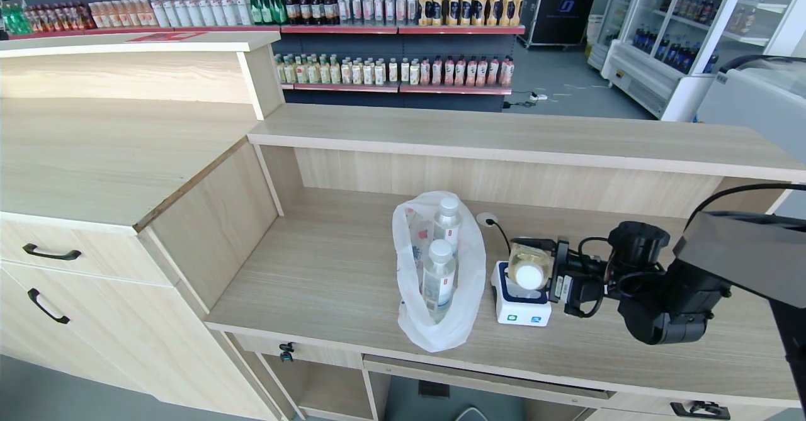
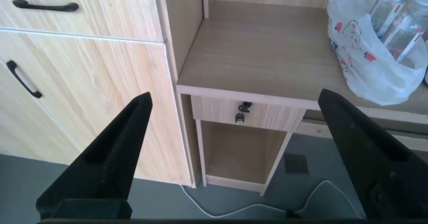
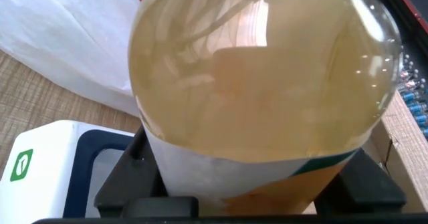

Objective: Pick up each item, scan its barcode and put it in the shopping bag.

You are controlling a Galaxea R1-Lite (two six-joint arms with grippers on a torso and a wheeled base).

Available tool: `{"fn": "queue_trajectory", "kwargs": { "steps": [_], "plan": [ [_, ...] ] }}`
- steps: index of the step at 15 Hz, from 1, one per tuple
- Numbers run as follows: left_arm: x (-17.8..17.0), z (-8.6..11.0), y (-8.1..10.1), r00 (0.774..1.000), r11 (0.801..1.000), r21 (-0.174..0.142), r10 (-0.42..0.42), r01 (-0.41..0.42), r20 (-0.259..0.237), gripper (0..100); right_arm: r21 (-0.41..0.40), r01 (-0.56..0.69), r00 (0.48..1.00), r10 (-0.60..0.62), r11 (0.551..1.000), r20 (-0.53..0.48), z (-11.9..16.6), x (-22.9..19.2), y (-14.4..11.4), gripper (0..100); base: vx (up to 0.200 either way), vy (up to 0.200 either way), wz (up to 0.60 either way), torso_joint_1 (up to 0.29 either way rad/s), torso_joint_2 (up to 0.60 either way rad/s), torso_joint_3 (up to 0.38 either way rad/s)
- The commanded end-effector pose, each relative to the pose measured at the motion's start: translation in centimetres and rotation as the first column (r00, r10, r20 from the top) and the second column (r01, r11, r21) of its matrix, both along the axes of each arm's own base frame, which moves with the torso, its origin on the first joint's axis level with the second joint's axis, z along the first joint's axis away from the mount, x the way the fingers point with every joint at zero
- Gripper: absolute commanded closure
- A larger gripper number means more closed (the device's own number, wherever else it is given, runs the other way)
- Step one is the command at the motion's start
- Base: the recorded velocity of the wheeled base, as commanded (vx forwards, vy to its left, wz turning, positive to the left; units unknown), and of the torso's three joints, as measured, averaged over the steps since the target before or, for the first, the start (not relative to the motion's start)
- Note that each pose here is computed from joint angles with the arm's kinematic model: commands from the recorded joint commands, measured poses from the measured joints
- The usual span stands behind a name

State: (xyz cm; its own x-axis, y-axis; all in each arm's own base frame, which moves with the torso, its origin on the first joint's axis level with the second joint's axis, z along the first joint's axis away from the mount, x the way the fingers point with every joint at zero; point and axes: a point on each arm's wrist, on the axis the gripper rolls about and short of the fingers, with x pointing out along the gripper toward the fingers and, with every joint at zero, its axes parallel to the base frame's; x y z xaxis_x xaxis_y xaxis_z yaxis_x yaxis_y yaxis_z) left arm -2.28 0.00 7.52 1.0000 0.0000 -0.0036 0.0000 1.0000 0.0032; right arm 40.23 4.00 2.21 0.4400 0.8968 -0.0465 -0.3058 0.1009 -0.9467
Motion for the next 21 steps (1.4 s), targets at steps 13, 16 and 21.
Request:
{"fn": "queue_trajectory", "kwargs": {
  "steps": [13, 16, 21],
  "plan": [
    [0.0, 0.0, 0.0, 1.0, 1.0, 0.0, 0.0, 0.0, 0.001, 0, 0.019, -0.025, 0.999, 0.025, 1.0, -0.024, -1.3, 1.4, 1.2, 100, 0.0, 0.0, 0.0, 0.0, 0.0, 0.0],
    [0.0, 0.0, 0.0, 1.0, 1.0, 0.0, 0.0, 0.0, 0.001, 0, 0.019, -0.03, 0.999, 0.03, 0.999, -0.023, -1.3, 1.4, 1.4, 100, 0.0, 0.0, 0.0, 0.0, 0.0, 0.0],
    [0.0, 0.0, 0.0, 1.0, 1.0, 0.0, 0.0, 0.0, 0.001, 0, 0.02, -0.028, 0.999, 0.028, 0.999, -0.015, -1.0, 1.4, 1.4, 100, 0.0, 0.0, 0.0, 0.0, 0.0, 0.0]
  ]
}}
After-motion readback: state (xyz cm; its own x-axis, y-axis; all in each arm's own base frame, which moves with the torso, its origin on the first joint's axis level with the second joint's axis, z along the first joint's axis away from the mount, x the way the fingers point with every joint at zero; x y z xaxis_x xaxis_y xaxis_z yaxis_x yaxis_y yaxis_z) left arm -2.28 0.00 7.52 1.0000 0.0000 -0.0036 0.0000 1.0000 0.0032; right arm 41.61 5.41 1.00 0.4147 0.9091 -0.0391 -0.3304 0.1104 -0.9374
